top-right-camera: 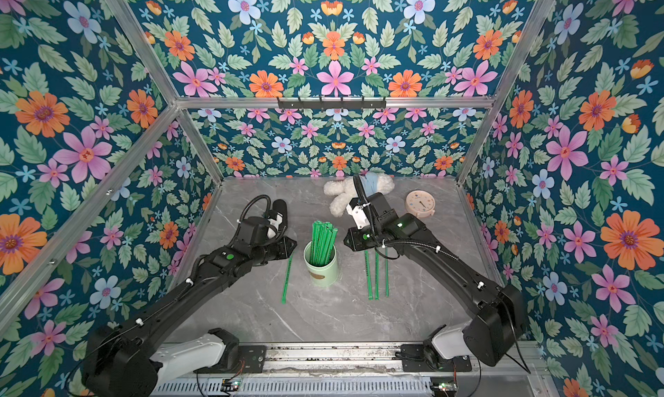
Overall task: Take the straws out of the storage container
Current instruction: Move the container to the center of the board.
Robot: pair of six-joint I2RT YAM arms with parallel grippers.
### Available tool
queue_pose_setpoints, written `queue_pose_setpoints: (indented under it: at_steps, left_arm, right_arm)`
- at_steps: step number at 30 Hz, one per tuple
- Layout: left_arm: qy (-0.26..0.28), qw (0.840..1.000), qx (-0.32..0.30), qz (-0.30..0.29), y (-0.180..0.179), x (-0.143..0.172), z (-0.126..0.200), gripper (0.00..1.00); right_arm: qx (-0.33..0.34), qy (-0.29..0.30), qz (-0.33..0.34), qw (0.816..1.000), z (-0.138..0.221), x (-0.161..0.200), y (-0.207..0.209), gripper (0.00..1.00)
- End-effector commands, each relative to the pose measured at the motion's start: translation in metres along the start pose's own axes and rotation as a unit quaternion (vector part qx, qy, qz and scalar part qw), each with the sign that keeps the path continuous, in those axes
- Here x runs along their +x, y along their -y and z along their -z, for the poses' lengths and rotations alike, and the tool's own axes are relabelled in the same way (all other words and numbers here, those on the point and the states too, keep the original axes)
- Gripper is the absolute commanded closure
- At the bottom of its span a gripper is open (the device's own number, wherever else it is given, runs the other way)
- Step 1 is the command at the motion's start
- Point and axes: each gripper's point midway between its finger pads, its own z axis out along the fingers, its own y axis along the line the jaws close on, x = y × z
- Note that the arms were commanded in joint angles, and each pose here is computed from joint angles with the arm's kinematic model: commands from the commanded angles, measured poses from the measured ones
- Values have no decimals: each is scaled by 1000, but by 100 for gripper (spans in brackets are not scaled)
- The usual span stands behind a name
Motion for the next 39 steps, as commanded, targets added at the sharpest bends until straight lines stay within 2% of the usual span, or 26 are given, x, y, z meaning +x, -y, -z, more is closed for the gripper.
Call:
queue_pose_setpoints:
  at_steps: [1, 7, 11, 22, 39]
  left_arm:
    - [5, 1000, -5, 28, -2, 14, 2, 75]
    - [-19, 999, -3, 32, 3, 51, -3, 76]
    - [-25, 999, 6, 31, 10, 62, -11, 76]
    - [-26, 999, 15, 16, 30, 63, -32, 78]
    - [-18, 999, 22, 21, 38, 58, -46, 79]
  right_arm:
    - [-22, 14, 7, 1000, -6, -12, -8, 74]
    - [-29, 0, 4, 1000, -22, -15, -7, 73]
    - [-33, -4, 1, 999, -31, -15, -6, 73]
    - [-37, -21, -2, 999, -41, -13, -5, 74]
    - [-13, -31, 17, 999, -53, -22, 2, 75]
